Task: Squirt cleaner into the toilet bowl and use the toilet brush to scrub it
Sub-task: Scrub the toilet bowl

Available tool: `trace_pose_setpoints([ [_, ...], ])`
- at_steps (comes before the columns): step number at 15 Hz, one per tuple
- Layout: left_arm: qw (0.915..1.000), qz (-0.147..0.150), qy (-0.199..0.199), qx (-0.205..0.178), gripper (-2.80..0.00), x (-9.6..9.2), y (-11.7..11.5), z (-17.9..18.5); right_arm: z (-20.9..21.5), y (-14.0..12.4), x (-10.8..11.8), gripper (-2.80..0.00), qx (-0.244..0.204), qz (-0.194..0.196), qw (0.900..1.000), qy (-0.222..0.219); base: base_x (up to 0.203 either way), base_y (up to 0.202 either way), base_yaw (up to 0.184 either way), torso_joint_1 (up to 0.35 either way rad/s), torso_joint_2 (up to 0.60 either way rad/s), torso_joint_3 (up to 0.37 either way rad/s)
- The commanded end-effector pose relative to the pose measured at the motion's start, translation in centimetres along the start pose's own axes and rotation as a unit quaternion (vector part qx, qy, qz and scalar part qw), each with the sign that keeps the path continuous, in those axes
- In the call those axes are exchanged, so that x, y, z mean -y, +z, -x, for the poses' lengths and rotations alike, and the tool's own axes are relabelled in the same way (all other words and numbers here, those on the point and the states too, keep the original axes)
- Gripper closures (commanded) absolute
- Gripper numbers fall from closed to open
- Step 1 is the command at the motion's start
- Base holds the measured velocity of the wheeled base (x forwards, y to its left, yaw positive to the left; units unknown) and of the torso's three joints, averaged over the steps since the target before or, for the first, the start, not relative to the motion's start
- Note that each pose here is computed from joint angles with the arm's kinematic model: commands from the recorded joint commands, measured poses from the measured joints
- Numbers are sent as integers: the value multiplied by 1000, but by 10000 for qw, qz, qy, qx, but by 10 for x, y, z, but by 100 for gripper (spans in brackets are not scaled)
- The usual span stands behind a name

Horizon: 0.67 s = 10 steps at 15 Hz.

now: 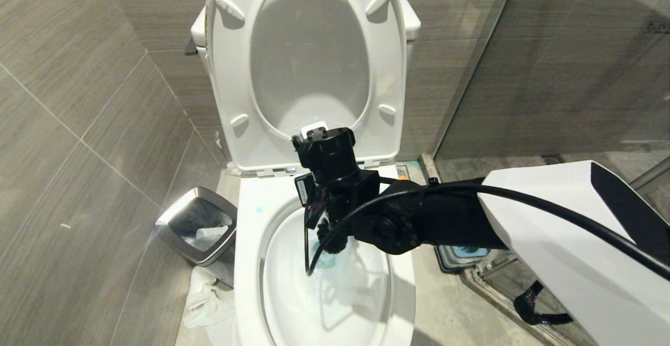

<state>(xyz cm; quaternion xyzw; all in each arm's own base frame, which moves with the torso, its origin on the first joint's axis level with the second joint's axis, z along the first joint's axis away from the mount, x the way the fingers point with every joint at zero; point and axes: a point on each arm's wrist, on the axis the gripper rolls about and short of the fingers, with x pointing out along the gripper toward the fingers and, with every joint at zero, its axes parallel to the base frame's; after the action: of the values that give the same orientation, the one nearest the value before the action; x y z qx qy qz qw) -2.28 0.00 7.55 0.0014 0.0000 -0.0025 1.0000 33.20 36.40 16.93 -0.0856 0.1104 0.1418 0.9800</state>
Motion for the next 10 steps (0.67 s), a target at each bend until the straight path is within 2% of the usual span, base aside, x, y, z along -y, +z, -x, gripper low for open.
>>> trace_pose_setpoints([
  [1, 10000, -1, 2, 0, 0, 0, 0, 0, -4, 1, -2, 0, 67, -54, 10000, -5, 0, 0, 0, 0, 0, 0],
  [7, 10000, -11, 9, -8, 0, 0, 0, 0, -12, 0, -18, 0, 212, -108, 9997, 55, 0, 0, 0, 0, 0, 0],
  [10, 10000, -24, 2, -8, 0, 0, 0, 0, -12, -4, -34, 0, 426, -160, 9988, 171, 0, 0, 0, 0, 0, 0],
])
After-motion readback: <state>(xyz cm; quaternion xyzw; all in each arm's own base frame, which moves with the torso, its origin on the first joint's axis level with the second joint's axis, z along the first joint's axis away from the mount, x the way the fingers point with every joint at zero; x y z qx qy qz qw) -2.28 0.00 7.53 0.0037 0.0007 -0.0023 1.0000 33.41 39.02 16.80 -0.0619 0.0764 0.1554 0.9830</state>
